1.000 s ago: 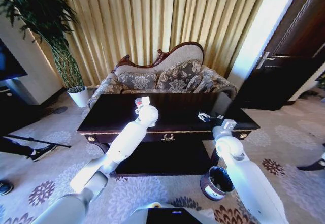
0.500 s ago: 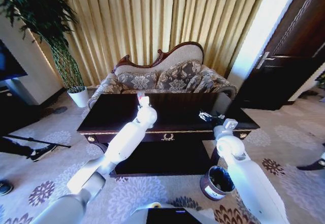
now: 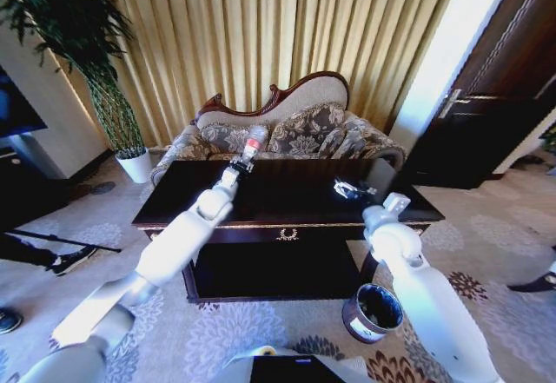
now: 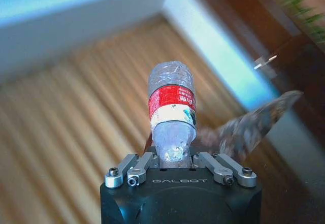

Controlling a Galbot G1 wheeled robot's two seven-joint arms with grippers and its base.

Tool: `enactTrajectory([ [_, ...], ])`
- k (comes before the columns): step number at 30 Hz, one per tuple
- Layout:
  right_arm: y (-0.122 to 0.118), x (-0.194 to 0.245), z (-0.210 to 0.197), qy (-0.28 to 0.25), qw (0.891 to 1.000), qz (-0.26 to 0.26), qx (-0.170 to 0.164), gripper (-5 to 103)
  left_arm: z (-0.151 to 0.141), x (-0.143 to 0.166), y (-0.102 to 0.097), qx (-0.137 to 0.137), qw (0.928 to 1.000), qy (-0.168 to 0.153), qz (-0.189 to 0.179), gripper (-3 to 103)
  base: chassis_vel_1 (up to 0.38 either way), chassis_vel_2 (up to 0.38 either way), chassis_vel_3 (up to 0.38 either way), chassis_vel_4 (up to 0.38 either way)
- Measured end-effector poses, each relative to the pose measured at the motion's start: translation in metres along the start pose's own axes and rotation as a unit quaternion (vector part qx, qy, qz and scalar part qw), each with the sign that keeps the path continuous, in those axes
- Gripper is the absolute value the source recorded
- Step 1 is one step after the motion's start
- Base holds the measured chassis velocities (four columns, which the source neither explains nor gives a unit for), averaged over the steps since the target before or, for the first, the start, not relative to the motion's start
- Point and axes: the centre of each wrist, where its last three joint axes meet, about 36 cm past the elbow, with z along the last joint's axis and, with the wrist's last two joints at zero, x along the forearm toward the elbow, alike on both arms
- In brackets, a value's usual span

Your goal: Move to the front of the table and place the trash on the table into the trash bin.

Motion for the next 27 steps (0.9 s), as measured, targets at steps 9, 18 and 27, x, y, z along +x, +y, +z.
enactTrajectory([
  [9, 0.036, -0.009, -0.022, 0.003, 0.992, -0.111, -0.060, 100, -0.009, -0.002, 0.010, -0.104, 0.9878, -0.104, 0.051, 25, 0.000, 0.000, 0.000, 0.000],
  [18, 0.047, -0.016, -0.015, -0.002, 0.990, -0.129, -0.060, 100, -0.039, -0.018, -0.016, -0.088, 0.9859, -0.125, 0.069, 25, 0.000, 0.000, 0.000, 0.000],
  [27, 0.050, -0.020, -0.017, -0.012, 0.989, -0.135, -0.063, 100, -0.047, -0.024, -0.041, -0.074, 0.9845, -0.129, 0.092, 25, 0.000, 0.000, 0.000, 0.000],
])
